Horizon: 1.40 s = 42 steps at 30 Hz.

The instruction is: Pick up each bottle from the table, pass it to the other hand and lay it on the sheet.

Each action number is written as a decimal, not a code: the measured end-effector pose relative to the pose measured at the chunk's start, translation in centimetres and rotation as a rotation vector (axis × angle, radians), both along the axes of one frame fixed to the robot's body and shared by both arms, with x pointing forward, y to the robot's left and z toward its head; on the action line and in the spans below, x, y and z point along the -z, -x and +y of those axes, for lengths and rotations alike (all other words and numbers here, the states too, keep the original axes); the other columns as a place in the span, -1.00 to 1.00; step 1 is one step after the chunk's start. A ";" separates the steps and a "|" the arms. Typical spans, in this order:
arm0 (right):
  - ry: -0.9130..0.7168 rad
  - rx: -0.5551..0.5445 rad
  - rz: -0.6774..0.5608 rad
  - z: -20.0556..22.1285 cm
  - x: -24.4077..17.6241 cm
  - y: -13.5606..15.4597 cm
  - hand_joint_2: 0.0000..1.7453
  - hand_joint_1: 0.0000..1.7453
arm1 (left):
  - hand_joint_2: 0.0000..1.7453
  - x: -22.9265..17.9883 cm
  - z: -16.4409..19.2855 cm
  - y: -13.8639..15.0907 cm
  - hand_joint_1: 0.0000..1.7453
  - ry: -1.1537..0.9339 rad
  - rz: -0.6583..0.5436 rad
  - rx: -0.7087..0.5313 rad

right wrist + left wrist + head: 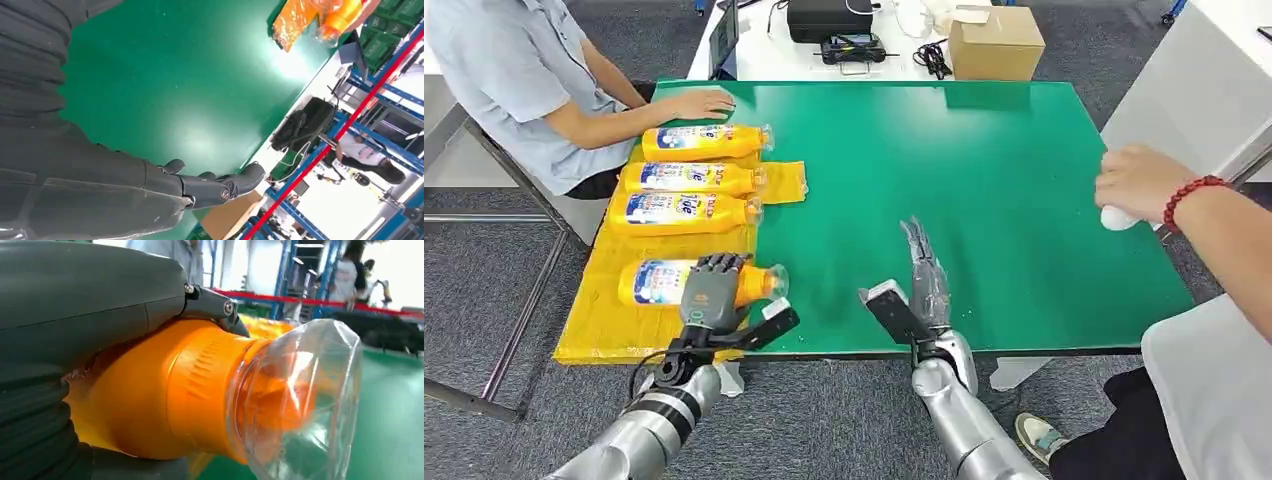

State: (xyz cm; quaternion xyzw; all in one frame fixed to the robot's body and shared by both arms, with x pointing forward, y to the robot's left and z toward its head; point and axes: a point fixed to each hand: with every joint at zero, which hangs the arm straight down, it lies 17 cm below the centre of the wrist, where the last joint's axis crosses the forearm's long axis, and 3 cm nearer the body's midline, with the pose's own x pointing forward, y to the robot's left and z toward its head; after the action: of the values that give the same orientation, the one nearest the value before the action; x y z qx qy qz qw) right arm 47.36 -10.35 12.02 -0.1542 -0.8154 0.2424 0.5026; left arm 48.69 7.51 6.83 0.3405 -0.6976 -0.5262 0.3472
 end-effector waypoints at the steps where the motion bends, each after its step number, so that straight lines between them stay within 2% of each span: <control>1: -0.002 0.002 0.001 -0.1 0.1 -0.1 1.00 -1.00 | 1.00 0.5 0.2 0.1 1.00 0.002 0.016 0.003; 6: -0.003 0.009 0.004 -0.2 0.3 -0.3 1.00 -1.00 | 1.00 1.6 0.6 0.2 1.00 -0.008 0.052 0.008; 8: -0.001 0.012 0.004 -0.2 0.4 -0.3 1.00 -1.00 | 1.00 2.2 0.8 0.3 0.82 -0.009 0.076 0.007; 11: 0.004 0.016 0.015 -0.4 0.8 -0.5 1.00 -1.00 | 1.00 2.7 1.2 0.2 0.82 -0.016 0.098 -0.002; 15: 0.011 0.032 0.026 -0.8 1.4 -0.7 1.00 -1.00 | 1.00 2.9 1.5 0.0 0.66 -0.012 0.108 -0.012; 17: 0.013 0.035 0.030 -1.0 1.6 -0.7 1.00 -1.00 | 1.00 3.2 1.7 0.1 0.06 -0.018 0.114 -0.013; 18: 0.013 0.037 0.032 -1.1 1.7 -0.8 1.00 -1.00 | 1.00 3.2 1.7 0.1 -0.12 -0.018 0.115 -0.014; 19: 0.014 0.037 0.033 -1.1 1.8 -0.8 1.00 -1.00 | 1.00 3.2 1.8 0.1 -0.40 -0.015 0.118 -0.017; 20: 0.015 0.038 0.034 -1.1 1.8 -0.8 1.00 -1.00 | 1.00 3.3 1.8 0.0 -0.78 -0.009 0.121 -0.020; 21: 0.016 0.040 0.035 -1.2 1.9 -0.8 1.00 -1.00 | 1.00 3.3 1.9 0.0 -1.00 -0.004 0.125 -0.023; 35: 0.035 0.066 0.054 -2.0 2.8 -1.0 1.00 -1.00 | 1.00 7.1 2.7 -0.4 -1.00 -0.065 0.371 -0.081; 42: 0.035 0.074 0.061 -2.3 3.1 -1.1 1.00 -1.00 | 1.00 7.4 2.7 -0.5 -1.00 -0.079 0.393 -0.084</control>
State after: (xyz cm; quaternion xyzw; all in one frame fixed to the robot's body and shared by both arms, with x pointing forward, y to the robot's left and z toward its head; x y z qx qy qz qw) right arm 48.43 -12.62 8.94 -0.1855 -0.7889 0.2427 0.5332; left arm 49.18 10.25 -0.57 0.2735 -0.5802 -0.5946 0.4848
